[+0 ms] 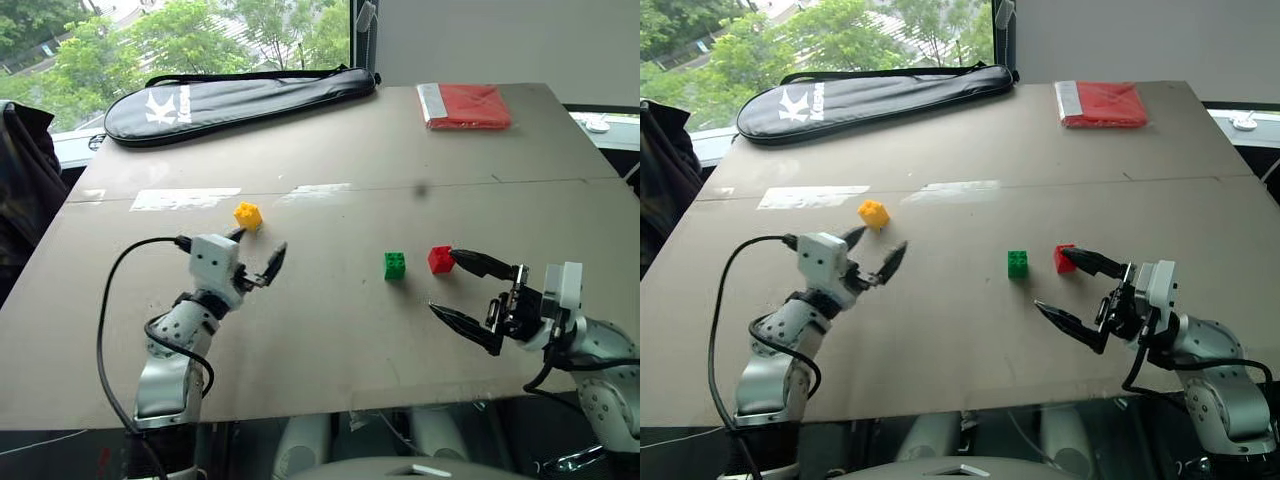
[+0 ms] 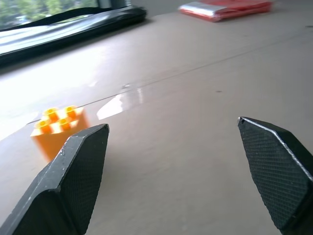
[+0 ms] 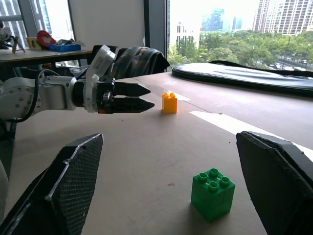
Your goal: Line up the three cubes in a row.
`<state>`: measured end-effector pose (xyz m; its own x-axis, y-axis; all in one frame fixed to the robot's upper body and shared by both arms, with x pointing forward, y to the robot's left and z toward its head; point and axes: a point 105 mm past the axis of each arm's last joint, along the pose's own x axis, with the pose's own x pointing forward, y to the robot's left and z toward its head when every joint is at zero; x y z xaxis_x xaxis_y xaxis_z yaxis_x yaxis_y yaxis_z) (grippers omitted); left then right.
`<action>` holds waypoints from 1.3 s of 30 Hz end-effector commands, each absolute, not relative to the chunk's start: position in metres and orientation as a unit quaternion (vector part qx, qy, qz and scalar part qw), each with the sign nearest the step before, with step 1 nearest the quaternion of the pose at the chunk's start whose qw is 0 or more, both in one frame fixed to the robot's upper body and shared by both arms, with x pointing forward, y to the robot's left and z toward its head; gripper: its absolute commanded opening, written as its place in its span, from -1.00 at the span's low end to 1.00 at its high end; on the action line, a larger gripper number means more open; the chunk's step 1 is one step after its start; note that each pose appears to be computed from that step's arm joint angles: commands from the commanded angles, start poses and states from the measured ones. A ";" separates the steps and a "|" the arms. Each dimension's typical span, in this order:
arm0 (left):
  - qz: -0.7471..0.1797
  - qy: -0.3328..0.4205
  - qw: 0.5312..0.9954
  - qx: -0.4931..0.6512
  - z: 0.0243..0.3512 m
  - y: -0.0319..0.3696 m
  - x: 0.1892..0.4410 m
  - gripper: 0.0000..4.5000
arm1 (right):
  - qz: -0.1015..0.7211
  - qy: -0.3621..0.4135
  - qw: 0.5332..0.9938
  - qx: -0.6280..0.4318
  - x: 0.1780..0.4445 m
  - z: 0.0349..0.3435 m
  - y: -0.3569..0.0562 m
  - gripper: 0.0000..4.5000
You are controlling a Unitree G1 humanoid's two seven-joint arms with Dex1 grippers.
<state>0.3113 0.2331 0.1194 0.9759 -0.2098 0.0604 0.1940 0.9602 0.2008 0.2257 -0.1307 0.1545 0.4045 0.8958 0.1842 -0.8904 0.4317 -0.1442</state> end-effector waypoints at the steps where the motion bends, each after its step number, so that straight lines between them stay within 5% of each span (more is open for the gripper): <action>1: -0.100 -0.036 0.987 0.117 0.118 0.241 0.324 0.91 | 0.536 -0.132 0.834 -0.013 0.227 0.161 -0.130 1.00; 16: -0.111 0.030 0.986 0.125 0.086 0.242 0.392 0.91 | 0.508 -0.143 0.849 -0.025 0.229 0.158 -0.136 1.00; 19: -0.121 0.050 0.985 0.115 0.082 0.240 0.399 0.57 | 0.504 -0.143 0.852 -0.025 0.227 0.156 -0.136 1.00; 24: -0.136 0.074 0.984 0.087 0.074 0.236 0.404 -0.44 | 0.498 -0.143 0.855 -0.026 0.226 0.155 -0.137 1.00; 27: -0.151 0.060 0.983 0.087 0.080 0.232 0.404 -0.41 | 0.495 -0.143 0.857 -0.029 0.226 0.156 -0.139 1.00; 31: -0.291 0.015 0.955 0.053 0.098 0.187 0.392 -0.41 | 0.490 -0.140 0.860 -0.013 0.223 0.158 -0.144 1.00; 39: -0.579 0.037 0.805 0.126 0.093 0.112 0.336 -0.41 | 0.501 -0.078 0.862 -0.005 0.209 0.134 -0.157 1.00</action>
